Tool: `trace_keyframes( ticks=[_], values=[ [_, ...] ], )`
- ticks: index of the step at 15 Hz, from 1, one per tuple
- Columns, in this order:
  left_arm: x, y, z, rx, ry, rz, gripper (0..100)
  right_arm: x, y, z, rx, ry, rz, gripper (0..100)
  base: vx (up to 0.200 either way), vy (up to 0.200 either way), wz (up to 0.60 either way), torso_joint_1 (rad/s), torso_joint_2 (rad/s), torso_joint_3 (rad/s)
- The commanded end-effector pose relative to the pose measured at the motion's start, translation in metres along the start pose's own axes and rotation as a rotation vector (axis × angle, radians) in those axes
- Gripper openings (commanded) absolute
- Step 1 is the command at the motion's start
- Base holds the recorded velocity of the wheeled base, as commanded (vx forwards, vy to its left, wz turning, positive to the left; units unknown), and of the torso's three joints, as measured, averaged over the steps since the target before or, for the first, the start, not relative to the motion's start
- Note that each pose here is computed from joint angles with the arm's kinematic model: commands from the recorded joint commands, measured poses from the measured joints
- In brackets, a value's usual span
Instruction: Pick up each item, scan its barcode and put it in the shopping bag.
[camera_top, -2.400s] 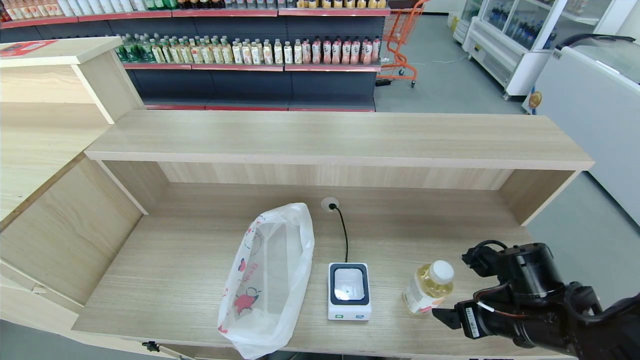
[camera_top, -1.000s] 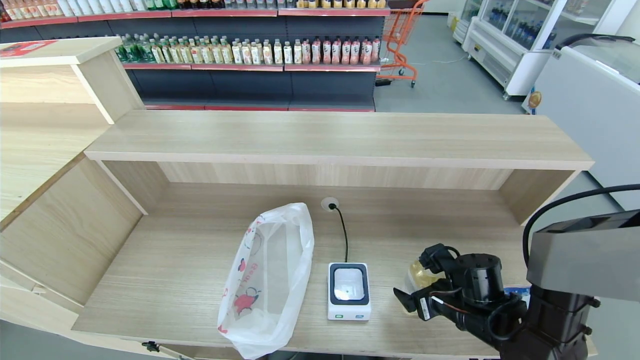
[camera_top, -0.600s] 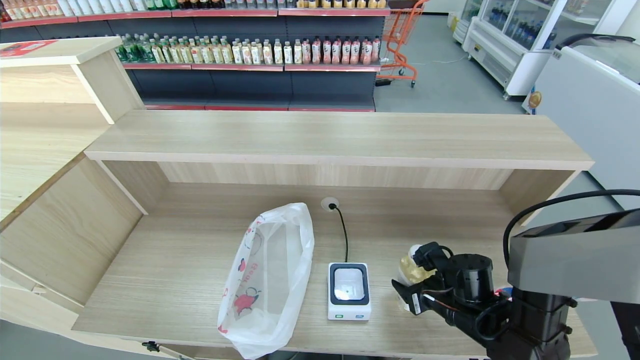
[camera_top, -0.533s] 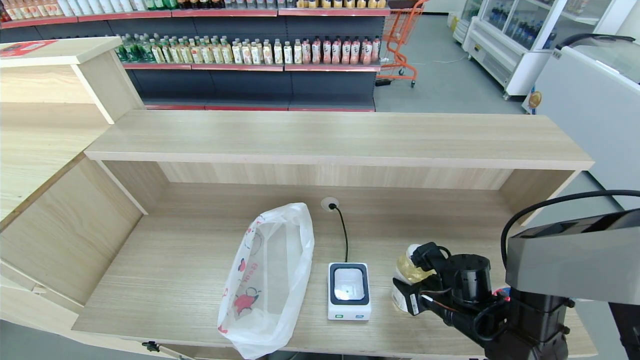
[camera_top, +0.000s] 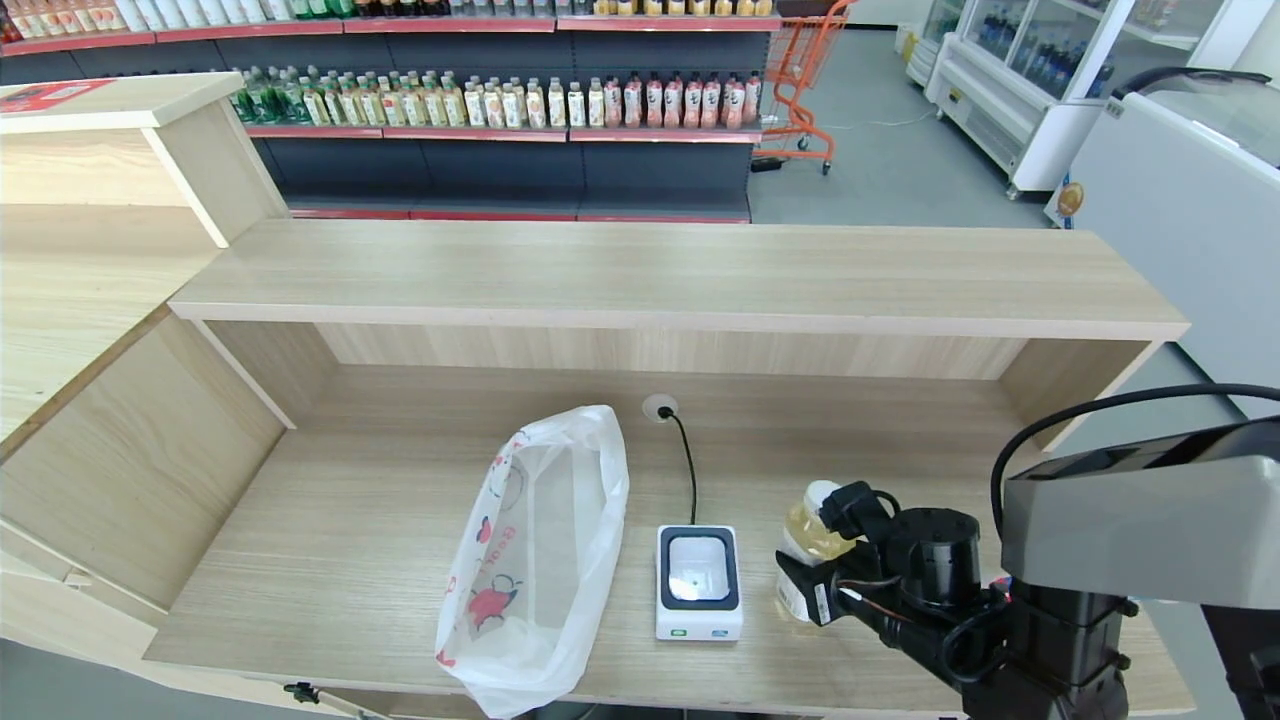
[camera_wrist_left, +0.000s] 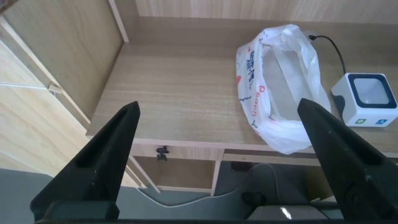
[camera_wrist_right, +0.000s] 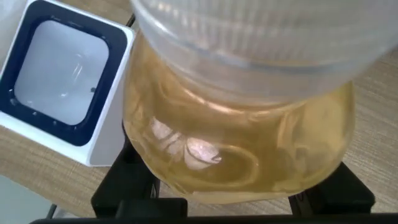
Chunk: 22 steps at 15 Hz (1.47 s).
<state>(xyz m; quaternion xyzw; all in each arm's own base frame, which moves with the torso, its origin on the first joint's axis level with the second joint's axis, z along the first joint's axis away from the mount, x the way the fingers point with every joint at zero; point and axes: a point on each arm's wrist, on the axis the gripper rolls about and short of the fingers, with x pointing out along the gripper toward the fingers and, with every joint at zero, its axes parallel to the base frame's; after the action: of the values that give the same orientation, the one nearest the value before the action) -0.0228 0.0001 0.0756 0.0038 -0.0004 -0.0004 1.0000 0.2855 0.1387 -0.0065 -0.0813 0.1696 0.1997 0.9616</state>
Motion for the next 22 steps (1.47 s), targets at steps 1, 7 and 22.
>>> trace_keyframes(
  ticks=[1, 7, 22],
  values=[
    [0.000, 0.000, 0.000, 0.000, -0.001, 0.001, 100, -0.007, -0.002, 0.006, 0.002, -0.017, 0.017, 0, 0.000, 0.000, 0.00, 0.000, 0.00, 0.000],
    [0.000, 0.000, 0.000, 0.000, 0.001, -0.001, 100, -0.090, -0.025, 0.083, 0.116, -0.090, 0.057, 0, 0.000, 0.000, 0.00, 0.000, 0.00, 0.000],
    [0.000, 0.000, 0.000, 0.000, -0.001, -0.001, 100, -0.165, -0.042, 0.109, 0.183, -0.063, 0.987, 0, 0.000, 0.000, 0.00, 0.000, 0.00, 0.000]
  ],
)
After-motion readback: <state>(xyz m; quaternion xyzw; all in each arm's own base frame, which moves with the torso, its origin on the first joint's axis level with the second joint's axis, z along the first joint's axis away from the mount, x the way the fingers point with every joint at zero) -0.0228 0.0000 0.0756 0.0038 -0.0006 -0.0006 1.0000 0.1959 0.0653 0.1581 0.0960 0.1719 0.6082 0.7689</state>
